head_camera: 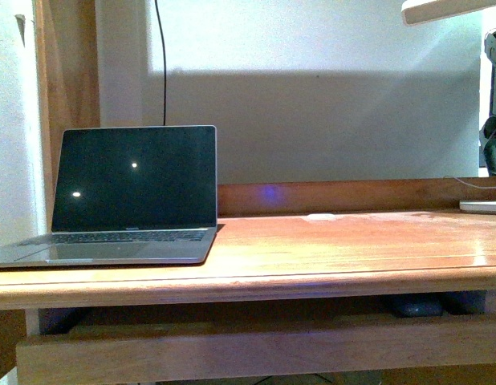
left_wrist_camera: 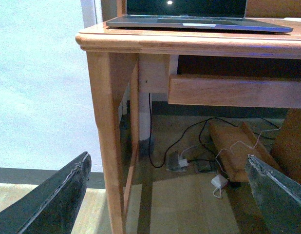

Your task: Place mouse

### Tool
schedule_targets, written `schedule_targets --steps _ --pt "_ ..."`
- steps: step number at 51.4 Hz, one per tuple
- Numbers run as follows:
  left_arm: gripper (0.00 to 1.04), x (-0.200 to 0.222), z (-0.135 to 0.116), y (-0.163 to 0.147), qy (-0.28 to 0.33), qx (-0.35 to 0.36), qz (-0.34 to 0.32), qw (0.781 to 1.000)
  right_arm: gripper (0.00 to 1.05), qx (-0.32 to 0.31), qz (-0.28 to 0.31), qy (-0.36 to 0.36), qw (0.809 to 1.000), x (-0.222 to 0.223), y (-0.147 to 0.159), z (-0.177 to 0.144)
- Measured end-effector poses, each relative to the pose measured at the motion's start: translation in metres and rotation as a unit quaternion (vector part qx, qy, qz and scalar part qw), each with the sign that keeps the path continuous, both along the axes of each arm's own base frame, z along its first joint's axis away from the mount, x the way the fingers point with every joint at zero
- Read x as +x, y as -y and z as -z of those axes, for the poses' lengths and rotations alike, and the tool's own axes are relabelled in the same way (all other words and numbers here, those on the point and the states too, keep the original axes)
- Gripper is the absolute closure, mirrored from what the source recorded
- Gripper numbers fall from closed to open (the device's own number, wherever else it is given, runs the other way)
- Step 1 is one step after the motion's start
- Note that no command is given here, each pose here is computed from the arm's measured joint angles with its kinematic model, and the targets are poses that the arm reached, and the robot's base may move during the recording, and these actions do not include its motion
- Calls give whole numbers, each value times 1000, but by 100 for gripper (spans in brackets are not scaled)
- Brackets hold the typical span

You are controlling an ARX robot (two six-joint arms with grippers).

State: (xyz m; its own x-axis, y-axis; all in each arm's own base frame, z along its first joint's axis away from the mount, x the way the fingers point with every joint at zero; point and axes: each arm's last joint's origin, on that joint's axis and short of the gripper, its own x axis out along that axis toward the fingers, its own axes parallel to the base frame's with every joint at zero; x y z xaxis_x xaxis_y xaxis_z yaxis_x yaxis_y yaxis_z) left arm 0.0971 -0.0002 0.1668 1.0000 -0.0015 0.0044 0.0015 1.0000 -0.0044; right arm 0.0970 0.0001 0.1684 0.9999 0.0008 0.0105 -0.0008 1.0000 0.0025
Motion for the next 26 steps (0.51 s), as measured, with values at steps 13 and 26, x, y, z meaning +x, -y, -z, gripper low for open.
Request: schedule_targets --steps 13,26 --pt "8 15 7 -1 -125 -108 -53 985 7 0 0 0 1000 0 0 0" --pt "8 59 -15 -8 -125 -19 5 992 7 0 0 0 1000 0 0 0"
